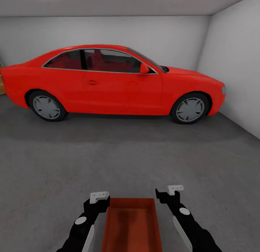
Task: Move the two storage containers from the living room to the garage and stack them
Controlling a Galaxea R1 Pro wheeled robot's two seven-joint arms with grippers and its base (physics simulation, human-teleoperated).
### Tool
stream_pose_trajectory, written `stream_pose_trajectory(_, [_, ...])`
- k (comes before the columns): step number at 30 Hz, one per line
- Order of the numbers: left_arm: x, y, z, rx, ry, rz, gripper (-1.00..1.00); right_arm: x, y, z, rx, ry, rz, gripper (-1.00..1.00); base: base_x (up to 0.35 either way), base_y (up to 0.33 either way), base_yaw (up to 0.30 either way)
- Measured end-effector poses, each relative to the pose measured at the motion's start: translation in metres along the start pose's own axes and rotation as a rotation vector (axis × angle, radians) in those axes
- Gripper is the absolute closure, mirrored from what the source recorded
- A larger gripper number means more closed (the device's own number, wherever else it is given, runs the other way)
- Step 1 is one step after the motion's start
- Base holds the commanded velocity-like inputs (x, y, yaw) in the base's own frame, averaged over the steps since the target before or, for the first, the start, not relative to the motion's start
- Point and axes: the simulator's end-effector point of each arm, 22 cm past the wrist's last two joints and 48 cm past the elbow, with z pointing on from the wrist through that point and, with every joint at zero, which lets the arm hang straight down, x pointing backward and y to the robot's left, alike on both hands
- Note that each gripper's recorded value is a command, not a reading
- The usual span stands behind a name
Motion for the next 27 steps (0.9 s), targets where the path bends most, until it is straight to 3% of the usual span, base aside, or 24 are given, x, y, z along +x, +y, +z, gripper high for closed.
stream_pose_trajectory(10, [0.0, 0.0, 0.0, -0.001, -0.001, 0.0, -1.0, -0.002, -0.017, 0.0, 0.034, -0.004, 0.035, -1.0, 0.0, 0.0, 0.0])
stream_pose_trajectory(27, [0.0, 0.001, 0.0, -0.005, -0.001, -0.002, -1.0, -0.003, -0.019, 0.0, 0.038, -0.005, 0.041, -1.0, 0.0, 0.0, 0.0])
